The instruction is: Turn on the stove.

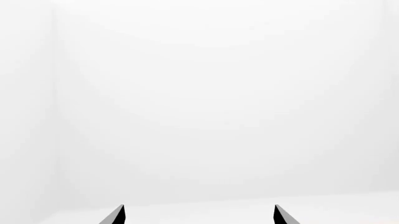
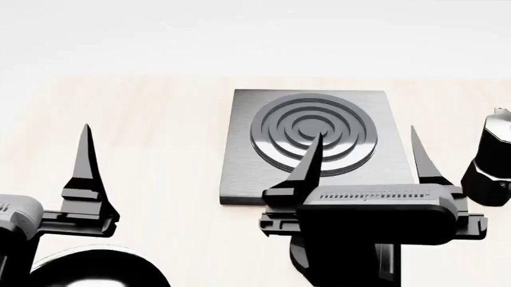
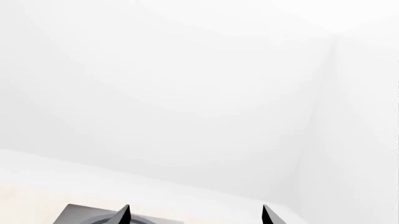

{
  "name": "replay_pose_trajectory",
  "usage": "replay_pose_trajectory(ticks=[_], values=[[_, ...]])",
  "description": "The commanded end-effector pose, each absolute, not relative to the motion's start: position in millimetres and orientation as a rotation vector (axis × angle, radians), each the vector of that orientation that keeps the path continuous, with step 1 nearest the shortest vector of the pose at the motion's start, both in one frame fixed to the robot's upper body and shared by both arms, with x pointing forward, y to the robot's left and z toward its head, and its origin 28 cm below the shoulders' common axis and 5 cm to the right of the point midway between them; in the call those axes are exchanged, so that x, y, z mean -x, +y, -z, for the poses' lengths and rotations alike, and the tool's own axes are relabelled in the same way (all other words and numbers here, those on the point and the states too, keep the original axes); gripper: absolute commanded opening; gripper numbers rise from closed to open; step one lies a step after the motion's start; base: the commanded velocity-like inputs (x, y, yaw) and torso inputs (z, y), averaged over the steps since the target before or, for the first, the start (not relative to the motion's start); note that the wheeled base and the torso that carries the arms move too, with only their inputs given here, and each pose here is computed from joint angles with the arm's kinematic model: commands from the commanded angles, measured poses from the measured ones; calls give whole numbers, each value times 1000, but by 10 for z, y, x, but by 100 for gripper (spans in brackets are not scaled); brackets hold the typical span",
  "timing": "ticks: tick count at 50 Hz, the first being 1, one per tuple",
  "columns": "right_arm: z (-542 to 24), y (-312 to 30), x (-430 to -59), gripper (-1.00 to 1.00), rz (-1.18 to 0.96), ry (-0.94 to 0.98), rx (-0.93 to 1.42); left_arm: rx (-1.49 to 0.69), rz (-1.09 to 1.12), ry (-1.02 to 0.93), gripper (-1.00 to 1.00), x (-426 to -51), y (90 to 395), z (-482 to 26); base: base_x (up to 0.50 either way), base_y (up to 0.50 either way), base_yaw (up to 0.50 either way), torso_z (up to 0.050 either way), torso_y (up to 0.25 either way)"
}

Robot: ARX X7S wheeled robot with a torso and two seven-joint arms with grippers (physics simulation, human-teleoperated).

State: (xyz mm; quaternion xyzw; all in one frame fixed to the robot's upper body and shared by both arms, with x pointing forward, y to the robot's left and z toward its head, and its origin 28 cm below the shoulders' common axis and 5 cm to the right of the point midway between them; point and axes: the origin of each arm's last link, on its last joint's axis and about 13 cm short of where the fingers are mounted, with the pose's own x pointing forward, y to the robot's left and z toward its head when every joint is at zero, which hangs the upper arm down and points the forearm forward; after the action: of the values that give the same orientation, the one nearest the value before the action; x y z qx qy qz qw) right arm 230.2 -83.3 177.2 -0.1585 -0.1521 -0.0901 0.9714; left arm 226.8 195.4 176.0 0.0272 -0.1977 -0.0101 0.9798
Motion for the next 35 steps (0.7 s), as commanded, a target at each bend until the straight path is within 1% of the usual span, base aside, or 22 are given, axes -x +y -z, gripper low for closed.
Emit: replay_pose_trajectory(ticks=[1,35], values=[[-1796,-821,-2281,100,178,-317,325,-55,22,-405,100,-2248,1952,-1776,0,0,0,0,0],[-1843,-797,-2240,100,168,-342,332,-57,31,-435,100,-2184,1941,-1844,0,0,0,0,0]])
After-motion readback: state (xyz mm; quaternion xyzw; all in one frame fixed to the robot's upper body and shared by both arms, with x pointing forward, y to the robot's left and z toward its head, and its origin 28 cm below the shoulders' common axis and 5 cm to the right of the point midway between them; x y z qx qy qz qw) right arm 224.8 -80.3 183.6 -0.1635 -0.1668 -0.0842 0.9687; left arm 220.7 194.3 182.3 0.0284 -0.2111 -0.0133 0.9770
